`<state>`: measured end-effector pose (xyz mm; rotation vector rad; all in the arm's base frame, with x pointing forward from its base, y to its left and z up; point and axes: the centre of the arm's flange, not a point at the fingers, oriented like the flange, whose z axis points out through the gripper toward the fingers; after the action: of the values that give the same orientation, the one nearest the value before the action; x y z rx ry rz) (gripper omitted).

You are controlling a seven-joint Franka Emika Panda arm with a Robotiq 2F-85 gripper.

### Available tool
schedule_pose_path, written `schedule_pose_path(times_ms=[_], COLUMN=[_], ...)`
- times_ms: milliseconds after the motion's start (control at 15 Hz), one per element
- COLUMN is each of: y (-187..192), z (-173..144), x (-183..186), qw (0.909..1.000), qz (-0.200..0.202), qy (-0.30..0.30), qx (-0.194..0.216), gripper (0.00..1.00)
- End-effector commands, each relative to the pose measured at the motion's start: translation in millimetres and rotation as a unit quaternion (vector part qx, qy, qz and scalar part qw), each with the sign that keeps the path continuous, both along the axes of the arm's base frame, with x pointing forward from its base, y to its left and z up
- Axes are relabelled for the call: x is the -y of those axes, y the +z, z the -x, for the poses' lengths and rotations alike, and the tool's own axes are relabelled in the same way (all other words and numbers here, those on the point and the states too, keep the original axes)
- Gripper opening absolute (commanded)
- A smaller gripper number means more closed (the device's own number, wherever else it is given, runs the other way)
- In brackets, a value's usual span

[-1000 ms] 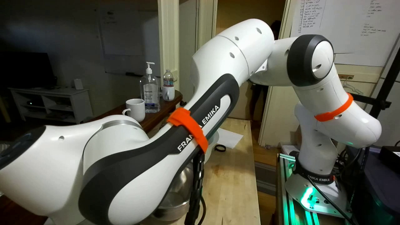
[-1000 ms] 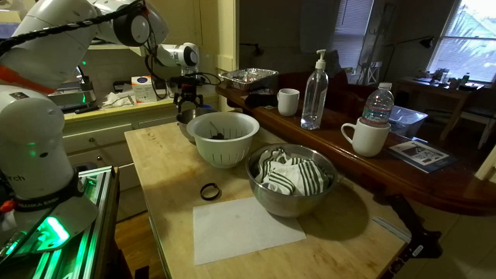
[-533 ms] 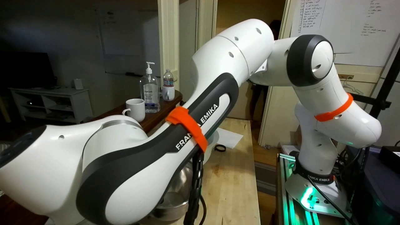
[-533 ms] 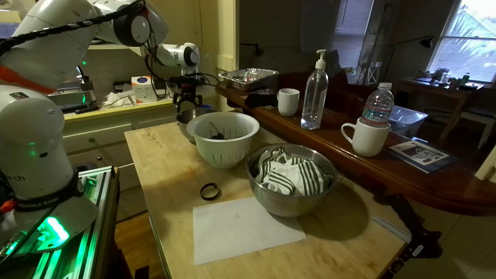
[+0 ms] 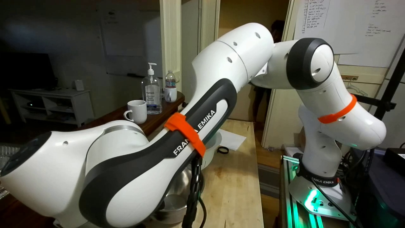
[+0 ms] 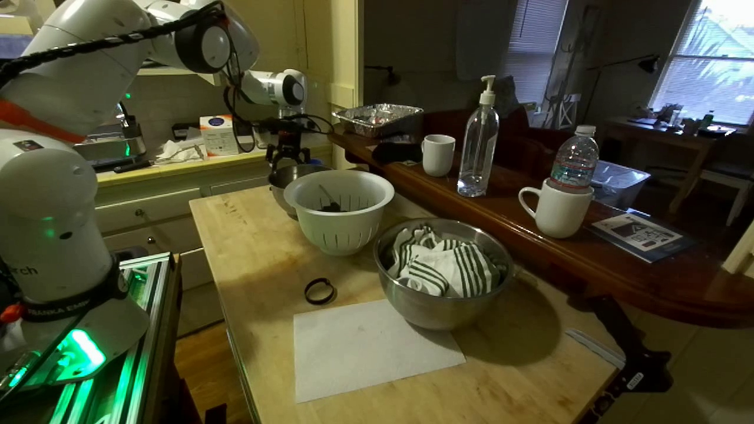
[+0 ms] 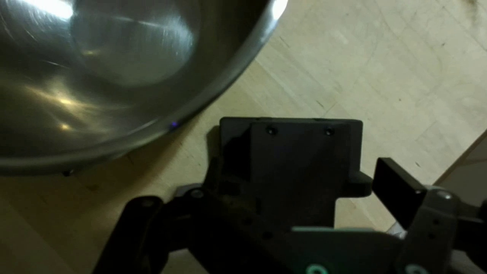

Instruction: Put the blue spoon on the top countertop

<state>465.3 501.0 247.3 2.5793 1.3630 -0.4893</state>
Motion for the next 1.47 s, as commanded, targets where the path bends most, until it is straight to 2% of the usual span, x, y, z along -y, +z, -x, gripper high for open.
schedule_pose_path(times_ms=[0,733,800,867,933,1000,1067,1200,1400], y=[-13,-21,-23,-24,-25,-24,-24,-27,-25], z=[-2,-3,-3,-3,-3,-3,-3,-3,-3], x=[3,0,1,1,2,2,3,4,4], qw=[0.9996,0.9988,0.9987,0.9985,0.9984,0.9982,0.9981,0.9978,0.9976], qz=[0.008,0.012,0.012,0.013,0.013,0.015,0.015,0.013,0.008], qy=[-0.024,-0.035,-0.036,-0.037,-0.038,-0.039,-0.04,-0.04,-0.041], qx=[-0.009,-0.032,-0.035,-0.037,-0.04,-0.043,-0.045,-0.051,-0.055], gripper=[1.0,0.98,0.73,0.73,0.68,0.59,0.56,0.42,0.42])
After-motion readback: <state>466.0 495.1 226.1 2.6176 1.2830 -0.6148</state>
